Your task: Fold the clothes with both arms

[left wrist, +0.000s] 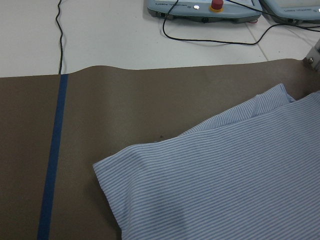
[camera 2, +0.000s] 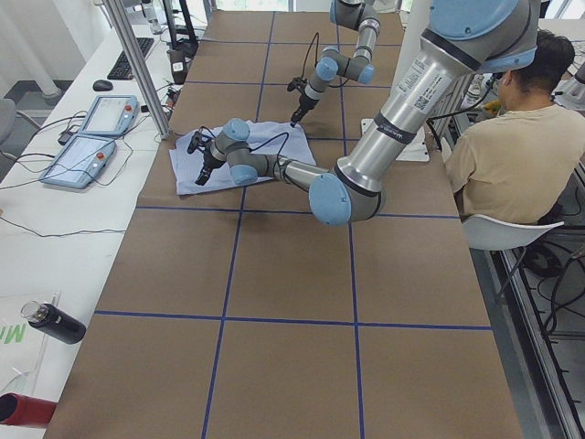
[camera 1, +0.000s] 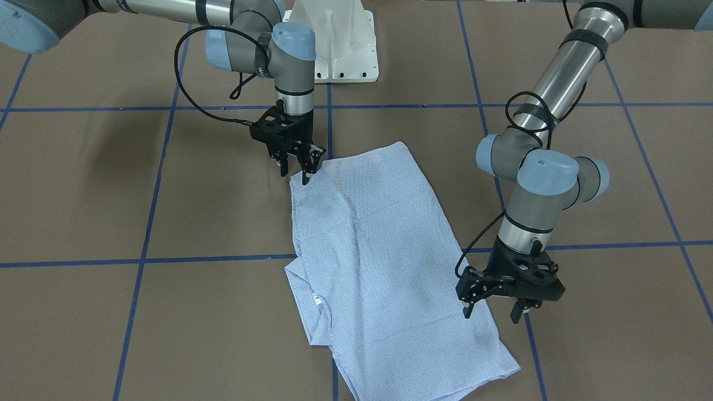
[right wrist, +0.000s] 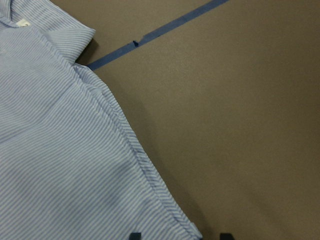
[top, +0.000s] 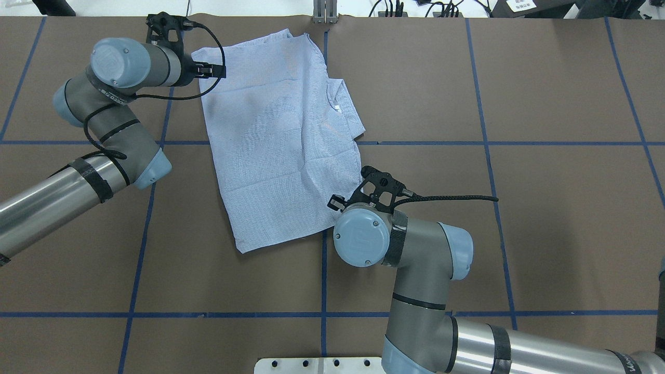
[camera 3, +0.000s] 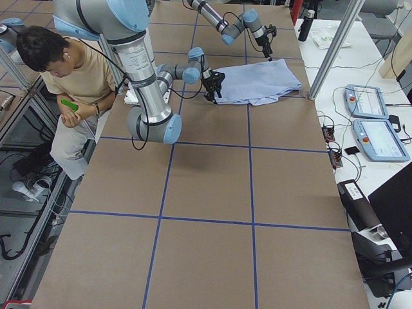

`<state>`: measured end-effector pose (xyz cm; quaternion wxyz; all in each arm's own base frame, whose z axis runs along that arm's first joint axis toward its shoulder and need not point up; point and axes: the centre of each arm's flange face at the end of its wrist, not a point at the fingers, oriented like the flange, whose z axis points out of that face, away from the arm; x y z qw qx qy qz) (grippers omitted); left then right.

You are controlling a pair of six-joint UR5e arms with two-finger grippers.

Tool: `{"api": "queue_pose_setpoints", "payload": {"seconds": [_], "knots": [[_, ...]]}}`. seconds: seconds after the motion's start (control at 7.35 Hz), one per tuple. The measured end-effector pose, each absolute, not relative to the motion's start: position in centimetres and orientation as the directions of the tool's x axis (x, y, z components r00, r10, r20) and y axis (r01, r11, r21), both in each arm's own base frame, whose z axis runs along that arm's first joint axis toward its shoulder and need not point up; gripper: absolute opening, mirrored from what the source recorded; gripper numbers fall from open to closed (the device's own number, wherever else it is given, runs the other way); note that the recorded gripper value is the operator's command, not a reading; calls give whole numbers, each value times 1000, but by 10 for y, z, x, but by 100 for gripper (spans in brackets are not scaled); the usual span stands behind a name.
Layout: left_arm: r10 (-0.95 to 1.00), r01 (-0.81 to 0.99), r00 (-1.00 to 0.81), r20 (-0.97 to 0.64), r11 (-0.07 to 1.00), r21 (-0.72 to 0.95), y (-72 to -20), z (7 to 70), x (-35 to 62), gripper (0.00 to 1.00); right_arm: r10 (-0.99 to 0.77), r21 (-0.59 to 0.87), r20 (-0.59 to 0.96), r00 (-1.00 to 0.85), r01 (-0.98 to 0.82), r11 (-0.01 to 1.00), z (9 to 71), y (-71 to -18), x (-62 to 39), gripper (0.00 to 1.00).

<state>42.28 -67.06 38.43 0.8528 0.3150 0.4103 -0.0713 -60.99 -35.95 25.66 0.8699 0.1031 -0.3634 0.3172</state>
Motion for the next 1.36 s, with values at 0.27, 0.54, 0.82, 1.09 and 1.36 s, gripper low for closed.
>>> {"api": "queue_pose_setpoints", "payload": {"seconds": [0.27,0.54,0.82,1.09,1.36], "knots": [[137,380,653,-744,791,479,-671,384,423,100,477,-48,694,539,-627,778,259,-360,-613,61],[138,380,653,-744,791,479,-671,384,423,100,477,-42,693,541,-630,775,260,-362,-614,59],[138,380,653,-745,791,480,-670,384,423,100,477,-31,688,547,-635,772,262,-365,-619,59],[139,379,653,-745,791,480,-670,384,423,100,478,-26,685,550,-637,770,262,-366,-623,42],[140,379,653,-744,791,481,-670,384,423,100,482,-28,685,547,-640,768,258,-368,-627,0]]}}
